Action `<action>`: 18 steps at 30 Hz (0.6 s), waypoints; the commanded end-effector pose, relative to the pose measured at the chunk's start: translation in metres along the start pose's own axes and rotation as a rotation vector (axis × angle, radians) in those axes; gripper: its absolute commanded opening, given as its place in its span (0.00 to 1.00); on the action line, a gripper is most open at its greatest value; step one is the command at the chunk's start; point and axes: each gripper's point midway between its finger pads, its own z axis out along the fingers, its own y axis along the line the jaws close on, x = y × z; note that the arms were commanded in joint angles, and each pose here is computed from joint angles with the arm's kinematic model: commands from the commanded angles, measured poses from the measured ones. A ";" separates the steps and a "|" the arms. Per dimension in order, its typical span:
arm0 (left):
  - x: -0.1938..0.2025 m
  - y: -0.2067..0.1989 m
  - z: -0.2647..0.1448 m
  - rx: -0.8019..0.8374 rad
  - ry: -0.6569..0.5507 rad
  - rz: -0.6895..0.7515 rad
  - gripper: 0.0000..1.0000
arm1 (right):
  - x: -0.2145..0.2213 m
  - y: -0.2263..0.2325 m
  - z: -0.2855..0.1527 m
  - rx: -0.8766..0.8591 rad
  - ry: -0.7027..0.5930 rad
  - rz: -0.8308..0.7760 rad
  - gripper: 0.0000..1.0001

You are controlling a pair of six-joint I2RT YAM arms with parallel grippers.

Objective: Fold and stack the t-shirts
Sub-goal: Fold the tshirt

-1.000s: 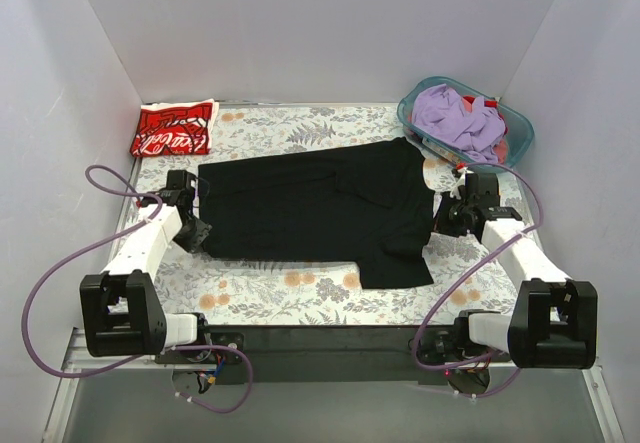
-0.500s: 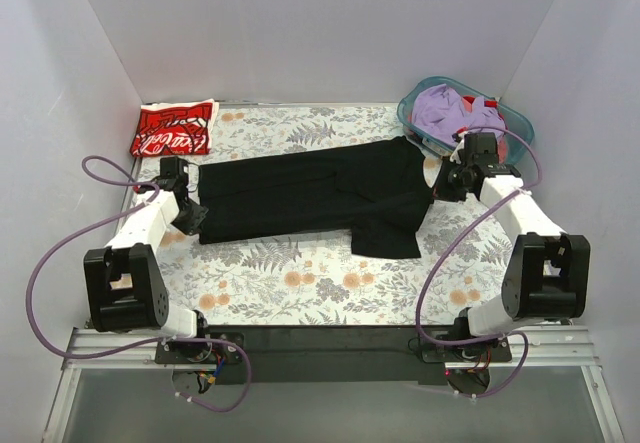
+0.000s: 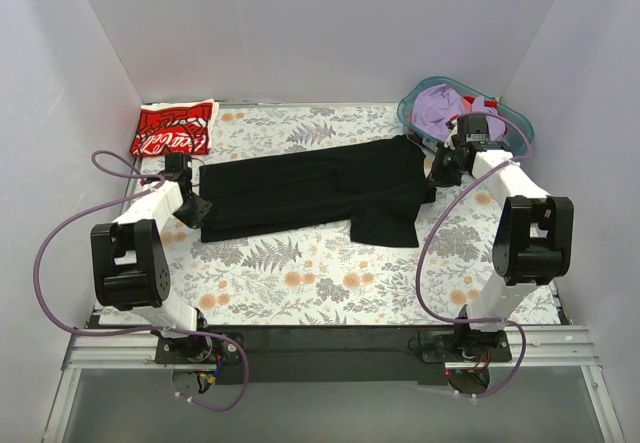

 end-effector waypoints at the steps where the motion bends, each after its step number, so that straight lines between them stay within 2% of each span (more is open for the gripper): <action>1: -0.019 -0.009 0.000 0.011 -0.057 -0.015 0.00 | -0.021 -0.004 0.003 0.027 -0.032 -0.017 0.01; 9: -0.020 -0.008 0.012 -0.012 -0.058 -0.033 0.00 | -0.023 -0.008 0.027 0.026 0.009 -0.018 0.02; 15: -0.018 -0.016 0.020 0.034 -0.058 -0.017 0.05 | -0.030 -0.007 0.036 0.016 0.001 -0.019 0.12; 18: -0.017 -0.016 0.021 0.044 -0.057 -0.014 0.08 | -0.035 -0.006 0.036 0.011 -0.018 -0.015 0.14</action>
